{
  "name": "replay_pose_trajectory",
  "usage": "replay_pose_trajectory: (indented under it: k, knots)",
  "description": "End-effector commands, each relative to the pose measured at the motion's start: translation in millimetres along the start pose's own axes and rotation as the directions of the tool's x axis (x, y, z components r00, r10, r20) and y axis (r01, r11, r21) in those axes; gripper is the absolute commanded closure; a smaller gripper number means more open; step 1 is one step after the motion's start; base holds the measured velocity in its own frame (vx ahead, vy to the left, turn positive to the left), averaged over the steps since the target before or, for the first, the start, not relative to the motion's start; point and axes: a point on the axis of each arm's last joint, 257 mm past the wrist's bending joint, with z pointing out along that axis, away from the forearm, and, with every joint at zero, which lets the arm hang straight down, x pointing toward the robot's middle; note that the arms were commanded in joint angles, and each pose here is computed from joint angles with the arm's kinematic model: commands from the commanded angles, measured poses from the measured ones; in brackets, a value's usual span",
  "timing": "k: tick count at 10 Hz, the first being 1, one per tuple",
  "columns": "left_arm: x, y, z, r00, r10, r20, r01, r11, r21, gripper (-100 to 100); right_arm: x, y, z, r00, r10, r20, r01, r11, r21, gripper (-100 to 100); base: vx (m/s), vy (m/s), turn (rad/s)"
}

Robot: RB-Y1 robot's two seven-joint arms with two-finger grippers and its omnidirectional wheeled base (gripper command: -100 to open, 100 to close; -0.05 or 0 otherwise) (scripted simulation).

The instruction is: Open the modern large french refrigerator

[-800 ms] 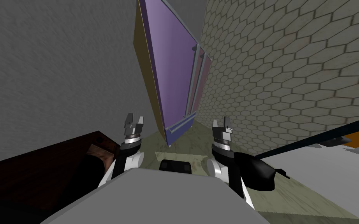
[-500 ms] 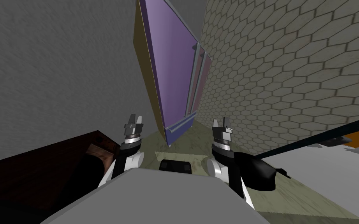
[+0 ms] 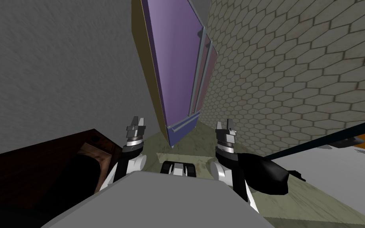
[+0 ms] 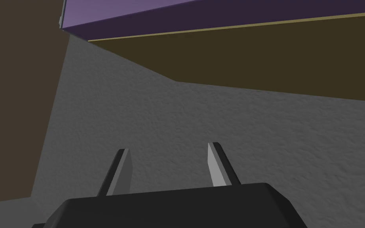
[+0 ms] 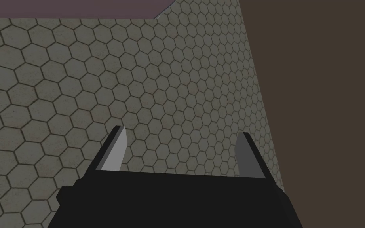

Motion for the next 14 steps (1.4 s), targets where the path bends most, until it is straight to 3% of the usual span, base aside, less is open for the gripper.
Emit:
replay_pose_trajectory:
  k: [1, 2, 5, 8, 14]
  knots:
    - [0.0, 0.0, 0.0, 1.0000, 0.000, 0.000, 0.000, 1.0000, 0.000, 0, 0.0, 0.0, 0.0, 1.000, 0.000, 0.000, 0.000, 1.000, 0.000, 0, 0.000, 0.000, 0.000]
    - [3.1, 2.4, 0.2, 0.9994, 0.006, -0.034, -0.006, 1.0000, 0.001, -100, 0.0, 0.0, 0.0, 1.000, 0.000, 0.000, 0.000, 1.000, 0.000, 0, 0.019, -0.016, -0.013]
    - [7.3, 12.8, -0.2, 0.9955, 0.010, -0.095, -0.010, 0.9999, -0.002, -100, 0.0, -0.3, -0.1, 1.000, 0.000, 0.000, 0.000, 1.000, 0.001, 0, 0.037, -0.042, -0.026]
    - [5.5, 28.9, -1.2, 0.9924, -0.005, -0.123, 0.004, 0.9999, -0.014, -100, 0.0, -0.3, -0.1, 1.000, 0.000, 0.000, 0.000, 1.000, 0.001, 0, 0.062, -0.083, -0.038]
    - [-11.3, 69.7, -3.6, 0.9921, -0.072, -0.103, 0.067, 0.9966, -0.049, -100, 0.0, -0.3, -0.1, 1.000, 0.000, 0.000, 0.000, 1.000, 0.001, 0, 0.107, -0.107, -0.053]
